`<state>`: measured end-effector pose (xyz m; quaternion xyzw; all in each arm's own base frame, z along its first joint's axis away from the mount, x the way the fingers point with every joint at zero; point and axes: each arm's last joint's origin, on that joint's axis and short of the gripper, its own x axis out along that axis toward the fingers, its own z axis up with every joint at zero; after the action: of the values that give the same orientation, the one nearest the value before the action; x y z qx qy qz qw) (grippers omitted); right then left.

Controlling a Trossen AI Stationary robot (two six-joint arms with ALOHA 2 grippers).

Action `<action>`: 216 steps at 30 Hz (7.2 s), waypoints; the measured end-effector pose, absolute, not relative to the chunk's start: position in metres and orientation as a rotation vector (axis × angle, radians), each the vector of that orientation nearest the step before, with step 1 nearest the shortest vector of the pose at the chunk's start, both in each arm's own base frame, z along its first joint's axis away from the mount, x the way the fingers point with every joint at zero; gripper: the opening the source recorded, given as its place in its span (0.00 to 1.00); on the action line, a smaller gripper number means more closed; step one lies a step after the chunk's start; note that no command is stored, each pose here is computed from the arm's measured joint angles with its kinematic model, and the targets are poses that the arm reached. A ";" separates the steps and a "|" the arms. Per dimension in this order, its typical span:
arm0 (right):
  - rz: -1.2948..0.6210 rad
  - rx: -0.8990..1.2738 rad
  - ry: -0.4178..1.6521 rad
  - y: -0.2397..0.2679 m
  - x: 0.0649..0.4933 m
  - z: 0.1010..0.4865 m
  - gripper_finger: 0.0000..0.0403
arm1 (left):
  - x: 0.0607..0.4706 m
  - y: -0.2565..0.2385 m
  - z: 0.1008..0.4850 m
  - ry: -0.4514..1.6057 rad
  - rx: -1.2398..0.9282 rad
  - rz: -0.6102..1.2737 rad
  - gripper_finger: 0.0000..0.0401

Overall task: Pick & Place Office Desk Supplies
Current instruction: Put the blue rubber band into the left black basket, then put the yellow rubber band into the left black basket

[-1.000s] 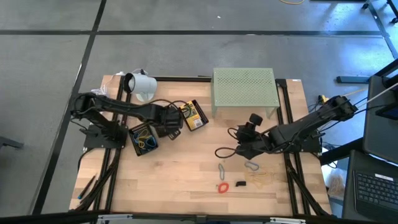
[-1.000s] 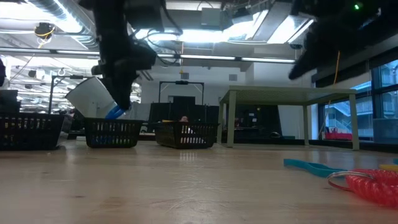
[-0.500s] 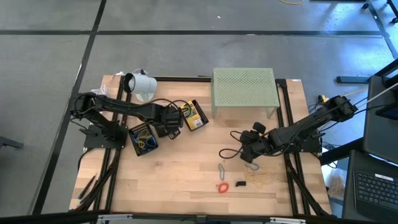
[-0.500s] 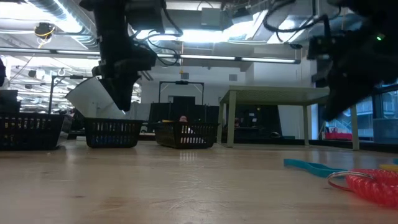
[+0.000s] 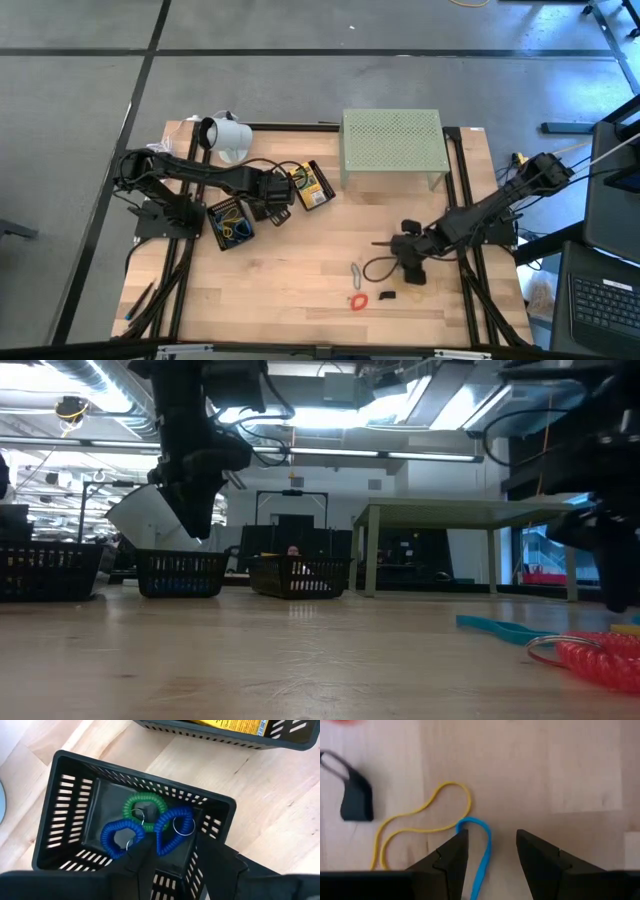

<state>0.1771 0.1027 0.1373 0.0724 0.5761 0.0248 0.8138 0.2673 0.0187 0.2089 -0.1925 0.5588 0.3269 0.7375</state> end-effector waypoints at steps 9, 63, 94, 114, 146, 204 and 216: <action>0.064 0.002 1.178 0.109 0.173 0.137 0.42 | 0.267 0.018 0.209 1.220 -0.442 0.732 0.33; -0.181 -0.433 0.868 0.119 0.236 0.191 0.01 | 0.283 -0.044 0.303 0.409 -0.301 0.322 0.33; 0.037 -0.445 0.345 0.084 0.312 0.288 0.01 | 0.318 -0.103 0.261 0.363 0.063 0.342 0.44; 0.062 -0.476 0.343 0.085 0.312 0.288 0.01 | 0.337 -0.106 0.261 0.246 -0.005 0.202 0.38; 0.037 -0.179 0.573 0.077 0.274 0.293 0.51 | 0.335 -0.105 0.257 0.288 0.037 0.220 0.00; -0.127 0.031 0.868 0.059 0.208 0.175 0.45 | 0.202 -0.046 0.196 1.579 -0.430 1.043 0.22; 0.097 0.300 1.006 0.067 0.203 0.172 0.45 | 0.214 -0.040 0.210 1.542 -0.495 1.019 0.26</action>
<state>0.2031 0.0672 0.1717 0.1430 0.4799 0.0464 0.8644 0.2144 -0.0402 0.2096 -0.2116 0.6587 0.4351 0.5762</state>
